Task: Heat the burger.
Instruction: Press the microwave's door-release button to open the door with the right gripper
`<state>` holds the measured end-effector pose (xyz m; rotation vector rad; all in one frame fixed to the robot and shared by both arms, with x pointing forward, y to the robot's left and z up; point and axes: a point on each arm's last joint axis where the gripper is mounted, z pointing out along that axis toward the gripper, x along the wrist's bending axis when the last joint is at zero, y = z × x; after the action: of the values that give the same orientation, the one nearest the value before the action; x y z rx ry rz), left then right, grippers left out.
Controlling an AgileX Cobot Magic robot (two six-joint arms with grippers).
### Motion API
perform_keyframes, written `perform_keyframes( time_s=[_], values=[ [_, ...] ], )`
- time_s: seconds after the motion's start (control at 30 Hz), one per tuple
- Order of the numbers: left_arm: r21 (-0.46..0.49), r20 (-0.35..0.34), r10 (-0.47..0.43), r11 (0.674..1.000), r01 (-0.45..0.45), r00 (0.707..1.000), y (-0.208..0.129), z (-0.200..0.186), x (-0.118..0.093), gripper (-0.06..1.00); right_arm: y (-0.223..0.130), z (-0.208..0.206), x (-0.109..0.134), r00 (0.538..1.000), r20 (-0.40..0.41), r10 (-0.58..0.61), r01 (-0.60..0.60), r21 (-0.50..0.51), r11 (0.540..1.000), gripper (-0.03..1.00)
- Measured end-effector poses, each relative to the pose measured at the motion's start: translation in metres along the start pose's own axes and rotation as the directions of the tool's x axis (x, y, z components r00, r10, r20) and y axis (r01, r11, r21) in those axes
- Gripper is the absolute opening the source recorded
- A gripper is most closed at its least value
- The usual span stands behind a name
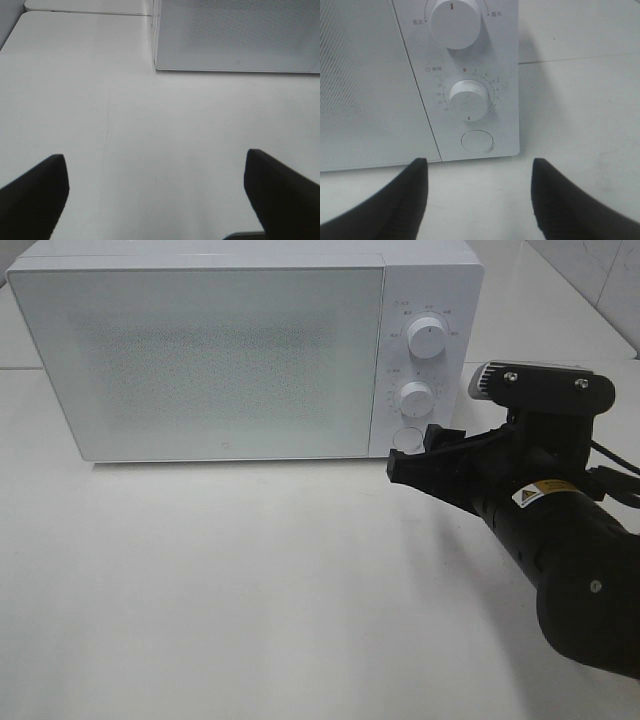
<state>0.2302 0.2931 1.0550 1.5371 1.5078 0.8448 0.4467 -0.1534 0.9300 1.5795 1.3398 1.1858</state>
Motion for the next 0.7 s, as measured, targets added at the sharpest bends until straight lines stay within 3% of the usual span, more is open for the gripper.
perform_keyframes(
  time_s=[0.03, 0.17, 0.2, 0.23, 0.3, 0.37, 0.4, 0.43, 0.47, 0.5, 0.53, 0.57, 0.6, 0.63, 0.67, 0.7],
  values=[
    [0.000, 0.000, 0.000, 1.000, 0.000, 1.000, 0.0000, 0.0000, 0.0000, 0.87, 0.0000, 0.0000, 0.0000, 1.000, 0.000, 0.000, 0.000, 0.000, 1.000, 0.60],
    [0.000, 0.000, 0.000, 1.000, 0.000, 1.000, 0.0000, 0.0000, 0.0000, 0.87, 0.0000, 0.0000, 0.0000, 0.965, 0.000, 0.263, -0.263, 0.000, 0.965, 0.47],
    [0.000, 0.000, 0.000, 1.000, 0.000, 1.000, 0.0000, 0.0000, 0.0000, 0.87, 0.0000, 0.0000, 0.0000, 0.965, 0.000, 0.263, -0.263, 0.000, 0.965, 0.47],
    [0.000, 0.000, 0.000, 1.000, 0.000, 1.000, 0.0000, 0.0000, 0.0000, 0.87, 0.0000, 0.0000, 0.0000, 0.923, 0.000, 0.384, -0.384, 0.000, 0.923, 0.41],
    [0.000, 0.000, 0.000, 1.000, 0.000, 1.000, 0.0000, 0.0000, 0.0000, 0.87, 0.0000, 0.0000, 0.0000, 0.903, 0.000, 0.430, -0.430, 0.000, 0.903, 0.38],
    [0.000, 0.000, 0.000, 1.000, 0.000, 1.000, 0.0000, 0.0000, 0.0000, 0.87, 0.0000, 0.0000, 0.0000, 0.813, 0.000, 0.582, -0.582, 0.000, 0.813, 0.30],
    [0.000, 0.000, 0.000, 1.000, 0.000, 1.000, 0.0000, 0.0000, 0.0000, 0.87, 0.0000, 0.0000, 0.0000, 0.813, 0.000, 0.582, -0.582, 0.000, 0.813, 0.30],
    [0.000, 0.000, 0.000, 1.000, 0.000, 1.000, 0.0000, 0.0000, 0.0000, 0.87, 0.0000, 0.0000, 0.0000, 0.740, 0.000, 0.672, -0.672, 0.000, 0.740, 0.25],
    [0.000, 0.000, 0.000, 1.000, 0.000, 1.000, 0.0000, 0.0000, 0.0000, 0.87, 0.0000, 0.0000, 0.0000, 0.740, 0.000, 0.672, -0.672, 0.000, 0.740, 0.25],
    [0.000, 0.000, 0.000, 1.000, 0.000, 1.000, 0.0000, 0.0000, 0.0000, 0.87, 0.0002, 0.0001, 0.0002, 0.663, -0.001, 0.748, -0.748, 0.000, 0.663, 0.21],
    [0.000, 0.000, 0.000, 1.000, 0.000, 1.000, 0.0000, 0.0000, 0.0000, 0.87, 0.0002, 0.0001, 0.0002, 0.633, -0.001, 0.774, -0.774, 0.000, 0.633, 0.20],
    [0.000, 0.000, 0.000, 1.000, 0.000, 1.000, 0.0000, 0.0000, 0.0000, 0.87, 0.0002, 0.0001, 0.0002, 0.633, -0.001, 0.774, -0.774, 0.000, 0.633, 0.20],
    [0.000, 0.000, 0.000, 1.000, 0.000, 1.000, 0.0000, 0.0000, 0.0000, 0.87, 0.0002, 0.0001, 0.0002, 0.570, -0.001, 0.822, -0.822, 0.000, 0.570, 0.17],
    [0.000, 0.000, 0.000, 1.000, 0.000, 1.000, 0.0000, 0.0000, 0.0000, 0.87, 0.0002, 0.0001, 0.0002, 0.570, -0.001, 0.822, -0.822, 0.000, 0.570, 0.17],
    [0.000, 0.000, 0.000, 1.000, 0.000, 1.000, 0.0000, 0.0000, 0.0000, 0.87, 0.0001, 0.0001, 0.0002, 0.516, 0.000, 0.857, -0.857, 0.001, 0.516, 0.13],
    [0.000, 0.000, 0.000, 1.000, 0.000, 1.000, 0.0000, 0.0000, 0.0000, 0.87, -0.0004, 0.0001, 0.0003, 0.493, 0.004, 0.870, -0.870, 0.004, 0.493, 0.11]
  ],
)
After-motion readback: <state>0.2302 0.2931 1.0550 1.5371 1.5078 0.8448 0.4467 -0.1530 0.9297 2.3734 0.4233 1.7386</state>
